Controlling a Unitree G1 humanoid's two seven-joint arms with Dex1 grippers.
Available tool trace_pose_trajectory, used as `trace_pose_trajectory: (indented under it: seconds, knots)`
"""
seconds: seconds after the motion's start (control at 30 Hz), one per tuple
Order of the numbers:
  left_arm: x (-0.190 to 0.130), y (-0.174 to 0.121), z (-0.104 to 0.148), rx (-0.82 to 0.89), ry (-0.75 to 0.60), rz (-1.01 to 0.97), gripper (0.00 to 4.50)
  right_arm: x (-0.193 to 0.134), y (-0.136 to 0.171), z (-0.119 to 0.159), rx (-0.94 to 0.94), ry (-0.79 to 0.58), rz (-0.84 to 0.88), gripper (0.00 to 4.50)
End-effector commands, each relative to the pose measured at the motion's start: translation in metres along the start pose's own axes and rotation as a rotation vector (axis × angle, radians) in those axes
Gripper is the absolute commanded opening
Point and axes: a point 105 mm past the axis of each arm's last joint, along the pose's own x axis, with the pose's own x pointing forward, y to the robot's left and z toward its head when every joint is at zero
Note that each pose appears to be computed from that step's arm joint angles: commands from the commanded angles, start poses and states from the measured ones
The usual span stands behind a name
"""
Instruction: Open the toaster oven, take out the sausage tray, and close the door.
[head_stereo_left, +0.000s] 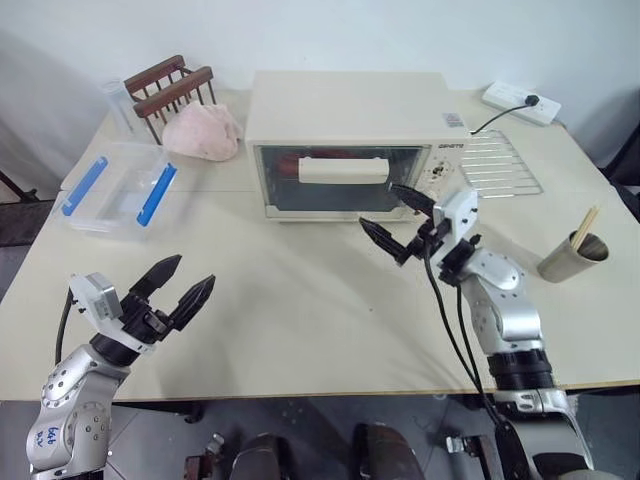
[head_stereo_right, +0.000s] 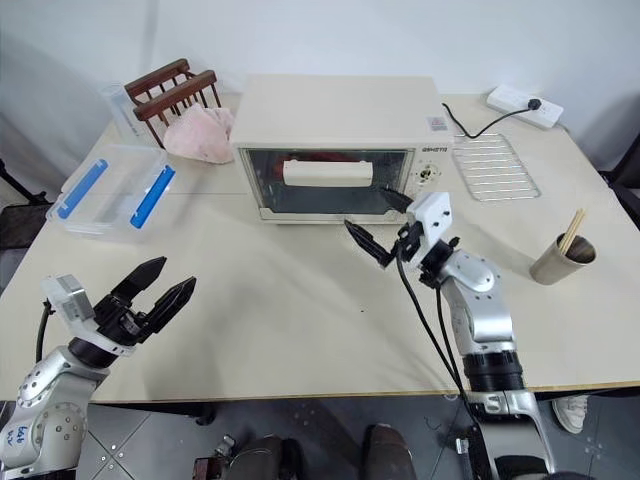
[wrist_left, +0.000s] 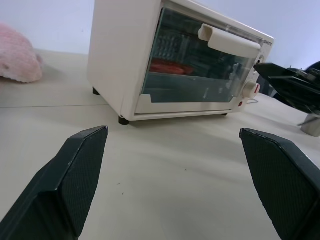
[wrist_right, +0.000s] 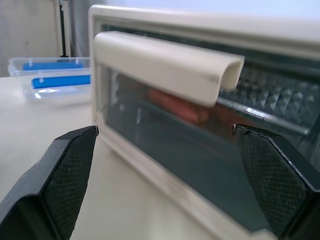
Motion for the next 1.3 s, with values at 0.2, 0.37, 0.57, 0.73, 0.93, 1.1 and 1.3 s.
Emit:
trace_pose_trajectory:
  seconds: [0.2,0.37,0.57,0.73,0.93,1.1,1.3]
  knots:
    - [0.013,-0.019,0.012,-0.010,-0.033,-0.119,4.49,0.003,0.035,0.015,-0.059,-0.086,0.228,4.50]
    - [0.025,-0.021,0.019,-0.025,-0.032,-0.194,4.49,-0.012,0.041,0.008,-0.118,-0.061,0.297,4.50]
    - [0.056,-0.015,0.048,0.002,-0.107,-0.258,4.49,-0.022,0.038,-0.002,-0.193,-0.028,0.312,4.50]
    - [0.099,0.001,0.073,0.032,-0.230,-0.258,3.38,-0.022,0.034,-0.003,-0.226,-0.038,0.297,4.50]
    - [0.131,0.004,0.072,0.035,-0.247,-0.311,1.53,-0.021,0.036,-0.004,-0.237,-0.042,0.306,4.50]
    - [0.146,0.005,0.061,0.049,-0.216,-0.334,0.07,-0.024,0.039,-0.005,-0.248,-0.039,0.311,4.50]
    - [0.152,0.006,0.046,0.024,-0.158,-0.339,0.03,-0.028,0.038,-0.005,-0.256,-0.026,0.301,4.50]
